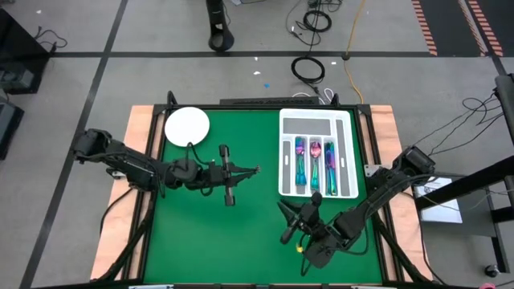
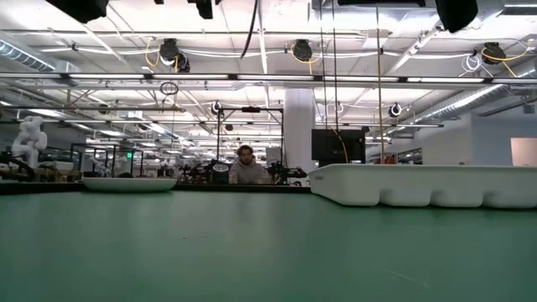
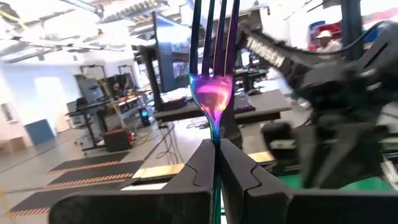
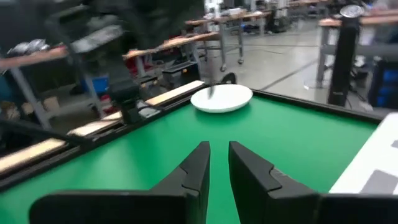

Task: Sort silverware
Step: Put the blue fork into the white cutlery tray

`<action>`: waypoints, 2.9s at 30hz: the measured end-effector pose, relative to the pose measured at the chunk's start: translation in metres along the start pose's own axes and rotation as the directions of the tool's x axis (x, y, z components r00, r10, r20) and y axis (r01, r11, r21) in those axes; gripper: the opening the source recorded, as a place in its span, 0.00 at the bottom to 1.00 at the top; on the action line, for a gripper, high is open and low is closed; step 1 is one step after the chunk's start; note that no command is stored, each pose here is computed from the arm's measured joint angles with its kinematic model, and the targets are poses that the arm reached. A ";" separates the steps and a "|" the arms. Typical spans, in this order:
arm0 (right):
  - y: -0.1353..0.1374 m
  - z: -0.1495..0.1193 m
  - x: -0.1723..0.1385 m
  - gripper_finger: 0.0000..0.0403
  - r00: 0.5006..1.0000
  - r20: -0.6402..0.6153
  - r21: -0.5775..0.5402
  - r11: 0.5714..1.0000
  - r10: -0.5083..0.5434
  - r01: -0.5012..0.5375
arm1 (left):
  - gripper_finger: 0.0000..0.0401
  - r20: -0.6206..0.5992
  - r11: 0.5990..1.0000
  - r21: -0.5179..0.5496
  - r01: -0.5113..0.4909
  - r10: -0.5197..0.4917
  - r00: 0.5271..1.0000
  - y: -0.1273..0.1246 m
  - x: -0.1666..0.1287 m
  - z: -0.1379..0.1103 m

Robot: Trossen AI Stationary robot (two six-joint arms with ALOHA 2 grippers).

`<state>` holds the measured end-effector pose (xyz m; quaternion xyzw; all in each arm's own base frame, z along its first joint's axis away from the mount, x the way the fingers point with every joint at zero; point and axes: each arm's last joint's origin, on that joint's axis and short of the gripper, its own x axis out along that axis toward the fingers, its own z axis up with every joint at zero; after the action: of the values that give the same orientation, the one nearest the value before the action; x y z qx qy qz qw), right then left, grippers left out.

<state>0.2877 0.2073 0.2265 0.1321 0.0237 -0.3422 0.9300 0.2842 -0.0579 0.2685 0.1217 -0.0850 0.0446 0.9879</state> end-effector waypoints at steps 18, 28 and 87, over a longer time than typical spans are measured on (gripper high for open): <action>0.005 0.025 0.056 0.16 0.988 -0.066 -0.314 0.937 0.140 -0.153 | 0.02 0.056 0.986 -0.156 -0.058 0.068 0.996 -0.010 0.014 -0.023; 0.000 0.033 0.067 0.36 0.999 0.011 -0.286 0.958 0.034 -0.029 | 0.02 0.079 0.985 -0.166 -0.054 0.068 0.995 -0.012 0.014 -0.023; -0.136 0.084 0.025 0.00 0.944 -0.329 0.159 0.985 -0.010 0.066 | 0.48 -0.136 1.000 -0.002 -0.010 0.009 0.991 0.015 -0.017 0.010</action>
<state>0.2156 0.0700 0.2733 0.2641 0.1512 -0.3341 0.8920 0.2642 -0.0474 0.2789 0.1166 -0.0181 0.0575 0.9914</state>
